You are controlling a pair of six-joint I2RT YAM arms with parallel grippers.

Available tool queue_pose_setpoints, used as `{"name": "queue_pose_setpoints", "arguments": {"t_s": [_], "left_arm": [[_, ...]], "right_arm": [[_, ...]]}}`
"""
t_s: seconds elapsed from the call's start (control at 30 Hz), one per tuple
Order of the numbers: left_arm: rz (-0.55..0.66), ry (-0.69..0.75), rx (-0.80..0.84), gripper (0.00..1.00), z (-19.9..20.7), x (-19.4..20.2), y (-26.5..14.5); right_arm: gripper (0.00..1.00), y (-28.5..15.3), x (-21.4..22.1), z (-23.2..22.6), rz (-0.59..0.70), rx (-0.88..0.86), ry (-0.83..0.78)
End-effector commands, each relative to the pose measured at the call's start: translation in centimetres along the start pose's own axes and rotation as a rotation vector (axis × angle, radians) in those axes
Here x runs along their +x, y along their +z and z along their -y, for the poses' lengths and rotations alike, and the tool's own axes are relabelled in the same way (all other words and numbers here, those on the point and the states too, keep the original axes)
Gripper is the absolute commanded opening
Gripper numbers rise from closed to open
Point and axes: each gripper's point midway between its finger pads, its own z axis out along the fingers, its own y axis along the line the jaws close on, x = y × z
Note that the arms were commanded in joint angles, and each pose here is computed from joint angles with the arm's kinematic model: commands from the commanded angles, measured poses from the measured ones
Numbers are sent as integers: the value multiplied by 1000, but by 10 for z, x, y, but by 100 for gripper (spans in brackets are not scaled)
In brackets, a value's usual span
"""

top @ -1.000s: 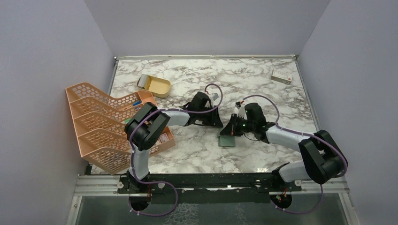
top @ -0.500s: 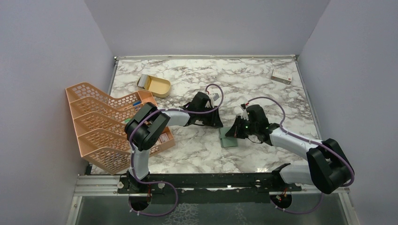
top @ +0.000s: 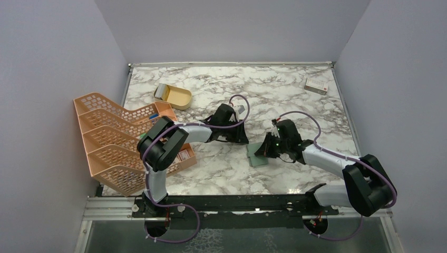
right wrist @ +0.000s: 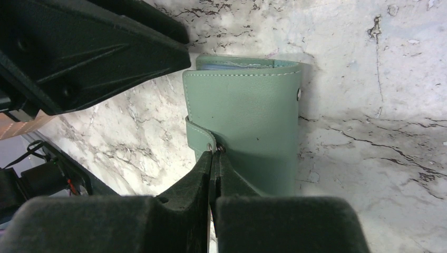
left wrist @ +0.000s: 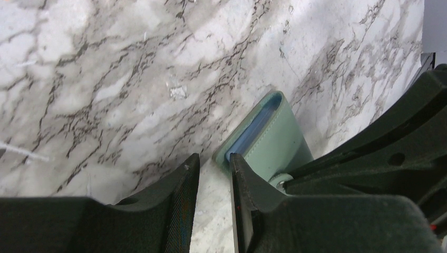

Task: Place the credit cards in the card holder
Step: Close the card holder at the center of the board.

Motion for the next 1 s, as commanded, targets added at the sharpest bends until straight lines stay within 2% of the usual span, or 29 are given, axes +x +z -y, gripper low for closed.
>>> {"name": "queue_pose_setpoints", "arguments": {"t_s": [0.0,0.23,0.63,0.97], "left_arm": [[36,-1,26,31,23,-5,-18],[39,6,130,30,54,0,-14],[-36,3,29,29,15,27,13],[-42,18,6,29,10,28,14]], "right_arm": [[1,3,4,13,10,51,4],[1,2,3,11,17,42,-2],[1,-6,-9,4,48,43,-32],[1,1,-2,15,22,80,-20]]}}
